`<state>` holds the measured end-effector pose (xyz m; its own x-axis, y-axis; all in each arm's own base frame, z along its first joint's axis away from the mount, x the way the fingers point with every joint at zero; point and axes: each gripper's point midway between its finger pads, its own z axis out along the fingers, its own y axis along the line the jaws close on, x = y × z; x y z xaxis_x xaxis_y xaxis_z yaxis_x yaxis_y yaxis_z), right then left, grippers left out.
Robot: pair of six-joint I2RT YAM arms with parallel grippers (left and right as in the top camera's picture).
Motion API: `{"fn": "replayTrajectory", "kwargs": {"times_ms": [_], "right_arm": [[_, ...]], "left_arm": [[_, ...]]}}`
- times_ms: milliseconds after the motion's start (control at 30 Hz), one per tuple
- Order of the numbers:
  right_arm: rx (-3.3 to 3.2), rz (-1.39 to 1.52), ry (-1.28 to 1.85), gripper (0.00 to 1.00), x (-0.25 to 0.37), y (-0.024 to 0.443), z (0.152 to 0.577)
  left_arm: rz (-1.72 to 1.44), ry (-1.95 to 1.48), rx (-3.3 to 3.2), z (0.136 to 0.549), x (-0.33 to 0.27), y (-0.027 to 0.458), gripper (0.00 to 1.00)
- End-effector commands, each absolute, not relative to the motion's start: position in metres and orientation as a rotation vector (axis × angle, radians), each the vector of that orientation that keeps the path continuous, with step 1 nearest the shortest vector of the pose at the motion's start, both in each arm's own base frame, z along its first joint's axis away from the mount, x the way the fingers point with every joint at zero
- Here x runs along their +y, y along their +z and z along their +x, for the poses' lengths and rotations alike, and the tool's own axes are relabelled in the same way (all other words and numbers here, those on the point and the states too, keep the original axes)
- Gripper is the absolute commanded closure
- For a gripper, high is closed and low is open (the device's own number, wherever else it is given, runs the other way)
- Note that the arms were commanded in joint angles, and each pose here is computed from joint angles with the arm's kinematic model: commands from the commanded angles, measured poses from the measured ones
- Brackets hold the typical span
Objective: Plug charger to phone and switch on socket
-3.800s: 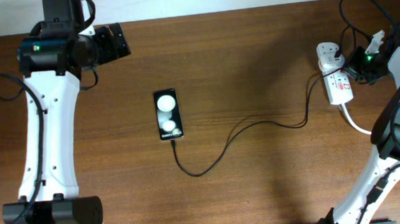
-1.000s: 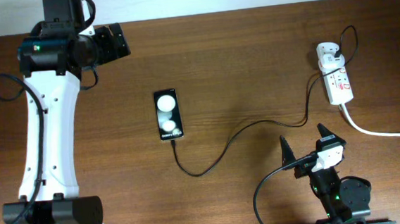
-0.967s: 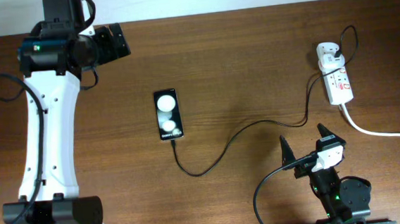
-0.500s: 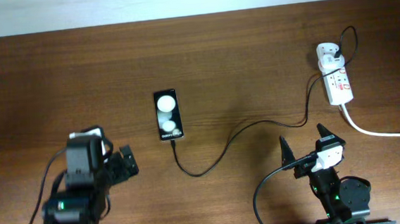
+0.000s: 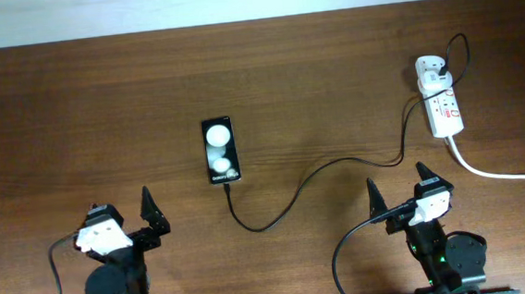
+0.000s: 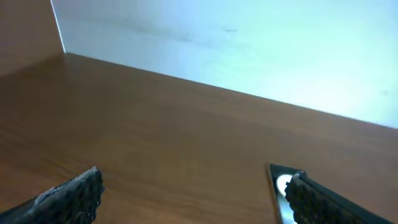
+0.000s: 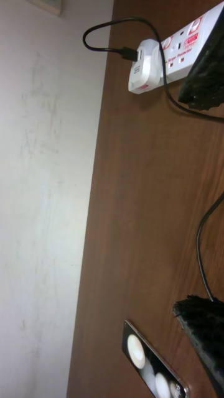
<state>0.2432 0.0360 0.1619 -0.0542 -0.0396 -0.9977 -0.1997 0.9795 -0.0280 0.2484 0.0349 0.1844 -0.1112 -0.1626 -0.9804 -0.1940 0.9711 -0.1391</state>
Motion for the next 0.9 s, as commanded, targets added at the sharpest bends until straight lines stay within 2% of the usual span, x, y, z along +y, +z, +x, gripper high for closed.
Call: {"fn": "replayTrajectory", "kwargs": {"times_ms": [0,167,867], "right_arm": [[1.626,-0.193,0.129,0.01,0.037,0.159,0.243],[1.626,-0.193,0.129,0.01,0.037,0.159,0.243],[1.626,-0.193,0.129,0.01,0.037,0.159,0.243]], "left_arm": [[-0.069,0.184,1.637,0.249,0.033,0.181,0.01],[0.009,0.273,1.676,0.245,0.035,0.152,0.01],[0.014,0.263,1.649,0.244,0.033,0.158,0.01]]}}
